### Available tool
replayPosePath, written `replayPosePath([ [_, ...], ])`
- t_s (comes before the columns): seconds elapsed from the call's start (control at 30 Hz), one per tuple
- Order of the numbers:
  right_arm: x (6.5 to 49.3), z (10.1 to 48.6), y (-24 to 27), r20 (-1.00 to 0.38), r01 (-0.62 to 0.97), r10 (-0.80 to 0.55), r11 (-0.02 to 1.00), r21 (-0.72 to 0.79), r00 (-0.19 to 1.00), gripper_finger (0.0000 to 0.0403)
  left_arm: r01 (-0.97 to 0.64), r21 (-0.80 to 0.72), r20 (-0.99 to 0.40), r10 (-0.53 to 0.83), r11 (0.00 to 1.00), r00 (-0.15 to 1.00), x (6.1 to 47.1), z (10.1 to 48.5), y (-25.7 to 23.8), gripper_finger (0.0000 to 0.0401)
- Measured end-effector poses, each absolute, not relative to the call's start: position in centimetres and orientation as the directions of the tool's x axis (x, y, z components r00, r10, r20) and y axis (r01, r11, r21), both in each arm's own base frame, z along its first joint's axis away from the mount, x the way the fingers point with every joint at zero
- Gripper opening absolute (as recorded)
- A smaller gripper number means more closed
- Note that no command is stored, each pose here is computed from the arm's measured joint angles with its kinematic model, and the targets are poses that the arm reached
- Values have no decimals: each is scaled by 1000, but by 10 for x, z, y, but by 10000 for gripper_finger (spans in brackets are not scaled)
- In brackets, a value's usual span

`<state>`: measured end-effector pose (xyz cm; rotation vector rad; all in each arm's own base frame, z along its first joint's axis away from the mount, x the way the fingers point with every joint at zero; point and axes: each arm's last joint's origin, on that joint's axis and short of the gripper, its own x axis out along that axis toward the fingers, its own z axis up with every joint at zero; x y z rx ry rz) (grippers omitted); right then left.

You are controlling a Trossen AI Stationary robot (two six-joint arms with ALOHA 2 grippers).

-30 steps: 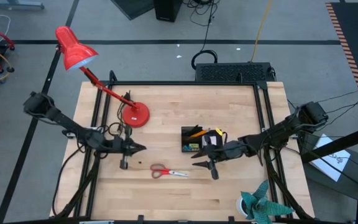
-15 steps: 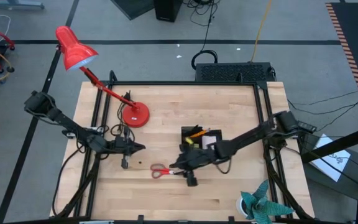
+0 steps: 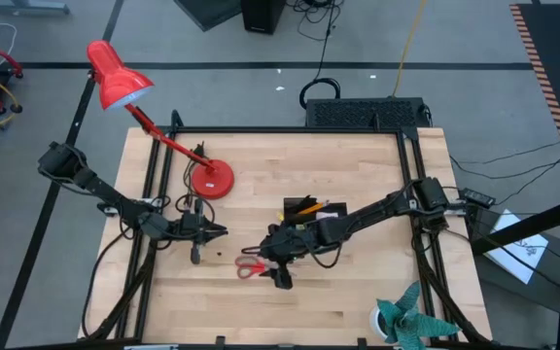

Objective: Pick and place office supplies into organizer
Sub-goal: Put the red scissors into the black desk organizer

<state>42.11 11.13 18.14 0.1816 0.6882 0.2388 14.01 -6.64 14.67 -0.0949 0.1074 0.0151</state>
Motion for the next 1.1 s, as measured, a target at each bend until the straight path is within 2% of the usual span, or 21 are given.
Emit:
replayPosePath([
  [0.27,425,189,108,-596,-175,297,951,256,746,235,-31,-93,-100,21,995,995,140,147,-66,46],
  [0.37,422,186,108,-637,-160,297,951,265,711,226,-37,-94,-99,27,995,995,140,148,-66,47],
  [0.63,404,163,113,-750,-113,293,953,282,593,222,-38,-94,-104,28,995,994,140,147,-66,47],
  [0.83,402,137,116,-785,-41,176,981,188,594,222,-38,-94,-104,28,995,994,140,147,-66,47],
  [1.1,412,105,133,-768,-20,168,980,198,619,221,-36,-94,-107,26,995,994,140,147,-66,47],
])
